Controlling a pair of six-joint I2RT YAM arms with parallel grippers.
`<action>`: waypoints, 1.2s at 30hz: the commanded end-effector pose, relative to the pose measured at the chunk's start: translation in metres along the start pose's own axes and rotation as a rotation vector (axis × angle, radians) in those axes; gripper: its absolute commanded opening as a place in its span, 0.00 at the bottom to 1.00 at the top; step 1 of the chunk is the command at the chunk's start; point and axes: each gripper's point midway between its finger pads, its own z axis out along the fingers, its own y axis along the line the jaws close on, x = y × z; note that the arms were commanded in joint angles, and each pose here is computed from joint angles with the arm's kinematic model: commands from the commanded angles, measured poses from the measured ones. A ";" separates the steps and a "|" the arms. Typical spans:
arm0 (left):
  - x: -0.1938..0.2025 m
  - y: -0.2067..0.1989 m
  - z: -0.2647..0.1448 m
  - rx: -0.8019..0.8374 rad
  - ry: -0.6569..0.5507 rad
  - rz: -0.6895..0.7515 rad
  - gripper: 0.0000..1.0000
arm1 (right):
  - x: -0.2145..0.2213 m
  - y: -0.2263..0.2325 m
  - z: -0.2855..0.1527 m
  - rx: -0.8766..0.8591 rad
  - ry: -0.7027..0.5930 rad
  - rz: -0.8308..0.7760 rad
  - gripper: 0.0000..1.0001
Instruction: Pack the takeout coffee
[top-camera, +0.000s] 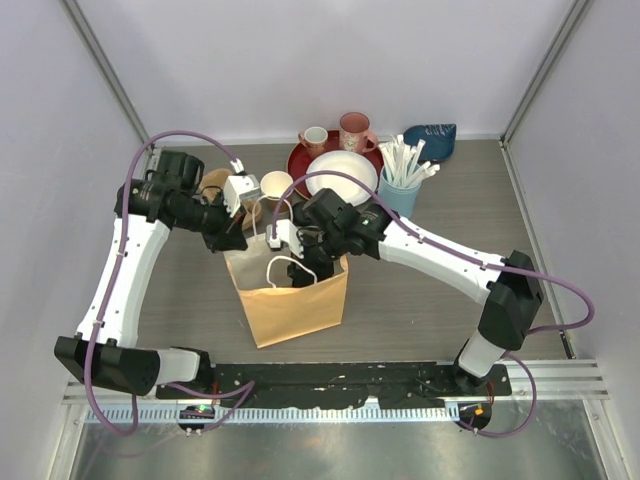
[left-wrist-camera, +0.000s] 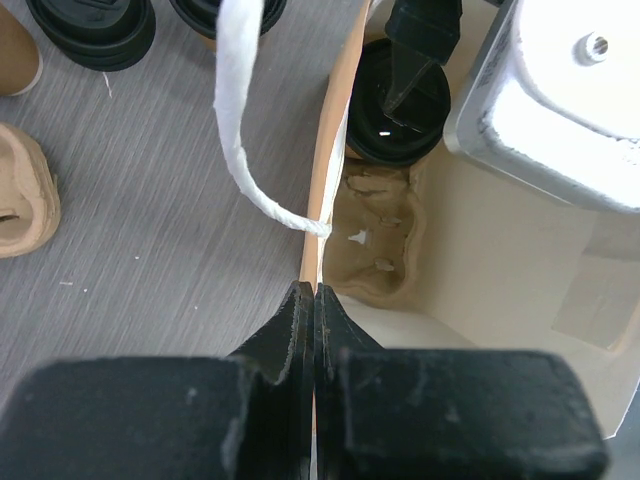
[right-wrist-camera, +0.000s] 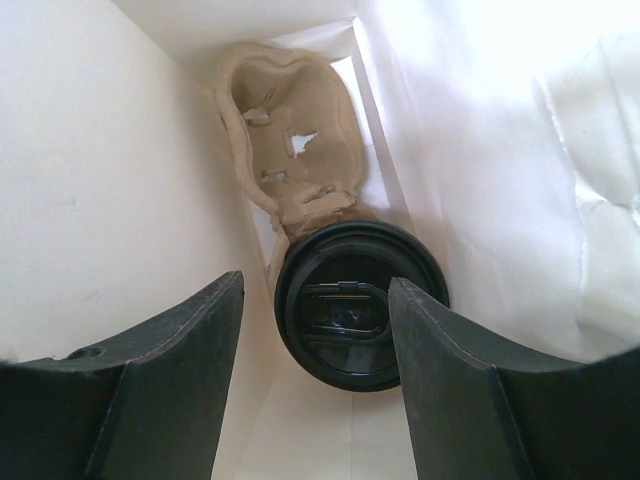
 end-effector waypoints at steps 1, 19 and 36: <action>0.014 -0.026 -0.011 0.063 0.065 -0.057 0.00 | -0.043 0.003 -0.033 0.037 -0.126 -0.069 0.66; 0.017 -0.026 -0.007 0.073 0.074 -0.066 0.00 | -0.073 0.011 -0.056 0.038 -0.224 -0.115 0.66; 0.018 -0.026 -0.005 0.078 0.070 -0.073 0.00 | -0.138 0.028 -0.114 0.081 -0.464 -0.149 0.66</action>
